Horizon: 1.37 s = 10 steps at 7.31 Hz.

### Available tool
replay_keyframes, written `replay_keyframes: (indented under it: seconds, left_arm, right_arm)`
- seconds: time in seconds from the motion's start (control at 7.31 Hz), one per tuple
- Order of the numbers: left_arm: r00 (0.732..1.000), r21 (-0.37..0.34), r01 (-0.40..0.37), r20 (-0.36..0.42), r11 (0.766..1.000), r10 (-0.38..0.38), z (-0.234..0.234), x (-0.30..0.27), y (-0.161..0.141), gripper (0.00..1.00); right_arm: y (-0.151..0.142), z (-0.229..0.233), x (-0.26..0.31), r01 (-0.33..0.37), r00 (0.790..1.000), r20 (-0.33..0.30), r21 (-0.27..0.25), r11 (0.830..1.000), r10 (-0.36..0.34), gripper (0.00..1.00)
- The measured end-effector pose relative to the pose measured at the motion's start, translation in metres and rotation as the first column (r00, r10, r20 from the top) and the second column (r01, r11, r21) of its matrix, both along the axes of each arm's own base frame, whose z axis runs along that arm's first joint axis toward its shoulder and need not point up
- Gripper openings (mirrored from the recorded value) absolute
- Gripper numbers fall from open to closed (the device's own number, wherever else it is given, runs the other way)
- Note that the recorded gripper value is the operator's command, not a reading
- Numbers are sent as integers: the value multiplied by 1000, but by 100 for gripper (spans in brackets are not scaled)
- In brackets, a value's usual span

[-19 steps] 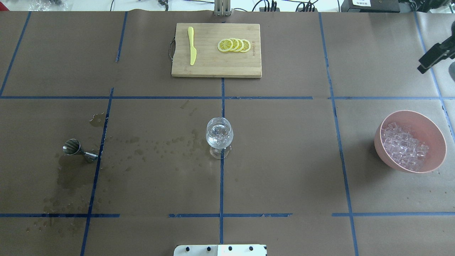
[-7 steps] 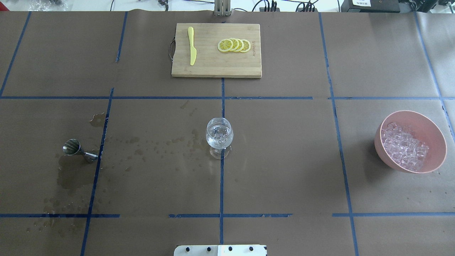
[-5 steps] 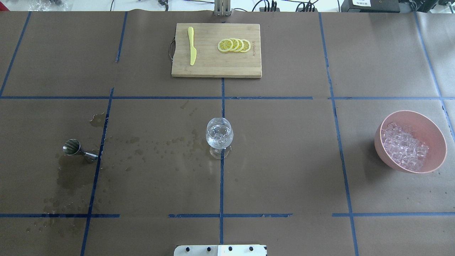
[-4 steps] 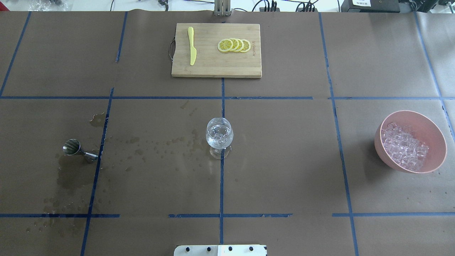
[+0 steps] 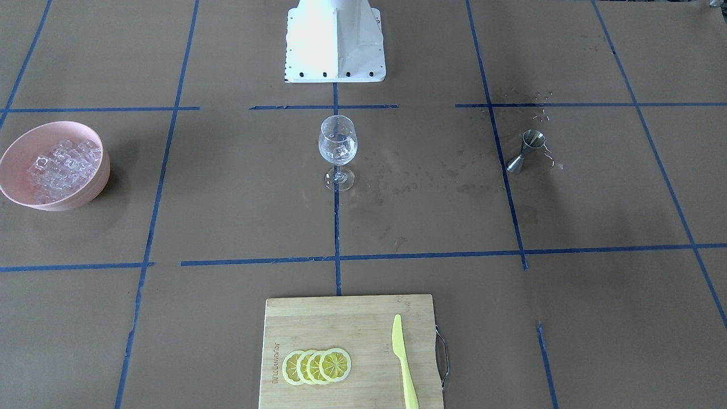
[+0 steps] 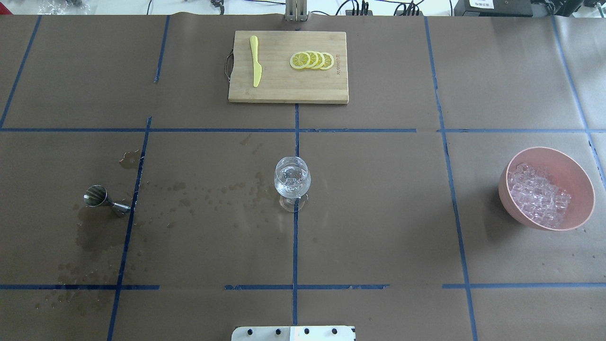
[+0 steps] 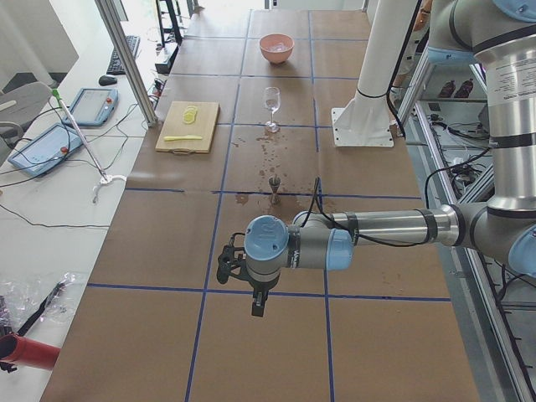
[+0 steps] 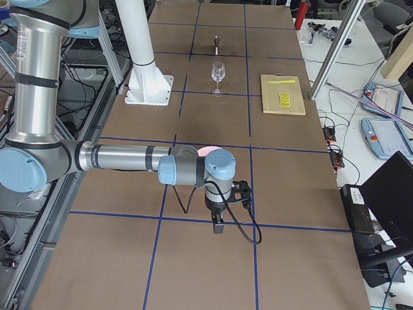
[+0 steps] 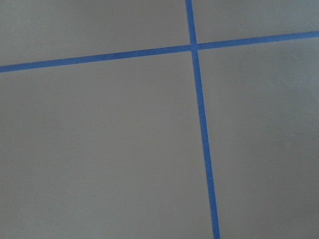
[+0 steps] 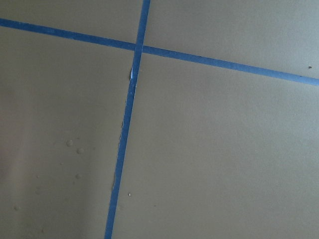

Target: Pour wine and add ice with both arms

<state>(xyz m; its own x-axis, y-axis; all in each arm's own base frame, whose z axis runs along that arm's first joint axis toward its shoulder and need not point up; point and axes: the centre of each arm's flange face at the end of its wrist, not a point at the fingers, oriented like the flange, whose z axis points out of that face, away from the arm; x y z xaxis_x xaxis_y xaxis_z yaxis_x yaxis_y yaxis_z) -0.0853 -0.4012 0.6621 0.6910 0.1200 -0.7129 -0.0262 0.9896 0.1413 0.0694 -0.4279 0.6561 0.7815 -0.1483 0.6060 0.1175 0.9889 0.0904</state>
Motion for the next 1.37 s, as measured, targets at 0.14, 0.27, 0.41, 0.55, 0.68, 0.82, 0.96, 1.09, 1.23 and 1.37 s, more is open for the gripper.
replay_keyframes:
  seconds: [0.14, 0.27, 0.41, 0.55, 0.68, 0.82, 0.96, 1.09, 1.23, 1.37]
  left_arm:
    - [1000, 9, 0, 0, 1000, 0, -2, 0, -1, 100]
    - [1000, 16, -1, 0, 1000, 1, -4, 0, -1, 100]
    - [1000, 20, -1, 0, 1000, 1, -5, -1, -1, 100]
    - [1000, 21, -1, 0, 1000, 1, -6, -1, -1, 100]
    - [1000, 21, -2, -1, 1000, 2, -5, -1, -1, 100]
    - [1000, 21, -2, -1, 1000, 2, -4, 0, -1, 100]
    - [1000, 22, -4, 0, 1000, 4, -4, 0, -1, 100]
    - [1000, 23, -5, 0, 1000, 5, -4, 0, -1, 100]
    - [1000, 26, -5, 0, 1000, 5, -5, 0, -1, 100]
    - [1000, 32, -5, 1, 999, 5, -5, 0, -2, 100]
  right_arm:
    - [-1, -1, 0, 1, 1000, 3, 3, 1000, -1, 100]
    - [-2, -3, -1, 2, 1000, 4, 7, 1000, -2, 100]
    - [-4, -6, -2, 4, 1000, 5, 16, 1000, -4, 100]
    - [-5, -11, -3, 7, 1000, 7, 27, 1000, -7, 100]
    - [-6, -13, -5, 11, 1000, 7, 33, 999, -11, 100]
    - [-6, -14, -6, 15, 1000, 8, 35, 999, -15, 100]
    - [-6, -13, -8, 18, 1000, 8, 36, 999, -18, 100]
    - [-5, -13, -8, 19, 1000, 9, 34, 999, -19, 100]
    - [-4, -12, -8, 19, 1000, 9, 32, 999, -19, 100]
    - [-3, -11, -9, 19, 1000, 9, 30, 999, -20, 100]
